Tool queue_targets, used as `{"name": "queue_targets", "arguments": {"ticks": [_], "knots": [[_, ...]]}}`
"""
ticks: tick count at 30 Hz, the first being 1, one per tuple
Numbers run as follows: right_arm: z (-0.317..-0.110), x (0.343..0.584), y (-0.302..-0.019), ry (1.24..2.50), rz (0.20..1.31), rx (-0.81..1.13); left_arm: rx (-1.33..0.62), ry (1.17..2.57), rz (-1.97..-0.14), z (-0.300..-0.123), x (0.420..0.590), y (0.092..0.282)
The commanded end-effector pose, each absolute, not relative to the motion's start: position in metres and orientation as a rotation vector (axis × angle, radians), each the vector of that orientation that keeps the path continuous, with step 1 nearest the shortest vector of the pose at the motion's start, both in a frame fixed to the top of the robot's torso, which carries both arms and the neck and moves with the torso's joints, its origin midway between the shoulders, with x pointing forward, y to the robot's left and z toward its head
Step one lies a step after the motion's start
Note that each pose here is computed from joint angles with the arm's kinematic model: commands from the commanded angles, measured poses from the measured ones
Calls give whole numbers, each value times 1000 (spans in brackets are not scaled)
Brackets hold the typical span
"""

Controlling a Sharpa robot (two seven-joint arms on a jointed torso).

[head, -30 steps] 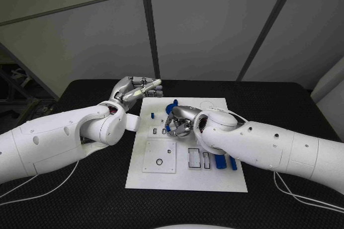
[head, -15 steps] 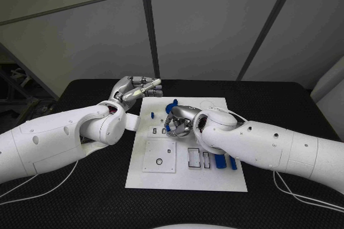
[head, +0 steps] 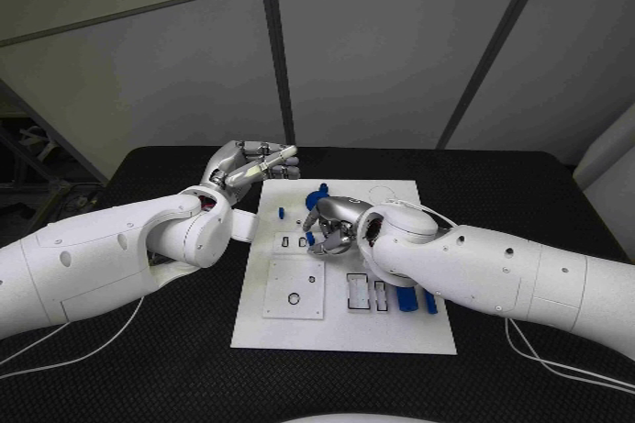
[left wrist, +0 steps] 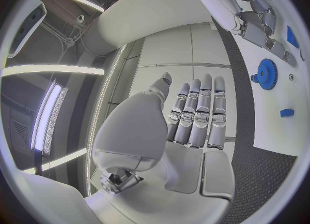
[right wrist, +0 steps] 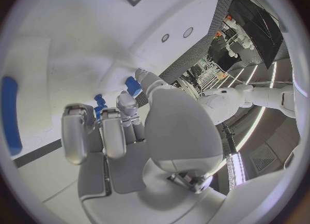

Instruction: Assemble the parts on the task board

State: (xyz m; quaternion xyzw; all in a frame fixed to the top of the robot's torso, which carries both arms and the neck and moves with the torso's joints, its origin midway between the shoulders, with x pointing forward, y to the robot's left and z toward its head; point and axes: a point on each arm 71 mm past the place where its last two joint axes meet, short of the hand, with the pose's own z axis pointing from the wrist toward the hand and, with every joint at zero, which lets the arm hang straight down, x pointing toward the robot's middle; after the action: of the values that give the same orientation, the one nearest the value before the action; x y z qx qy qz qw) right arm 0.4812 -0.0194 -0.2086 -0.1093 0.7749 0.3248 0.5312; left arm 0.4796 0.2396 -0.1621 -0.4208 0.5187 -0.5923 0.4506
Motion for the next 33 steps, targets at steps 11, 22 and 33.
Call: {"name": "queue_targets", "arguments": {"ticks": [11,22,33], "knots": [[-192,474,-26,1678,962,-225,-1029,1282,-1467,-161,480,242],[-172,468,-59,1661,1112,-221,-986,1425,-1391,-169,487,256],[-142,479,-132,1691,1089,-28,-798,1809,-1130,-176,495,267]]}}
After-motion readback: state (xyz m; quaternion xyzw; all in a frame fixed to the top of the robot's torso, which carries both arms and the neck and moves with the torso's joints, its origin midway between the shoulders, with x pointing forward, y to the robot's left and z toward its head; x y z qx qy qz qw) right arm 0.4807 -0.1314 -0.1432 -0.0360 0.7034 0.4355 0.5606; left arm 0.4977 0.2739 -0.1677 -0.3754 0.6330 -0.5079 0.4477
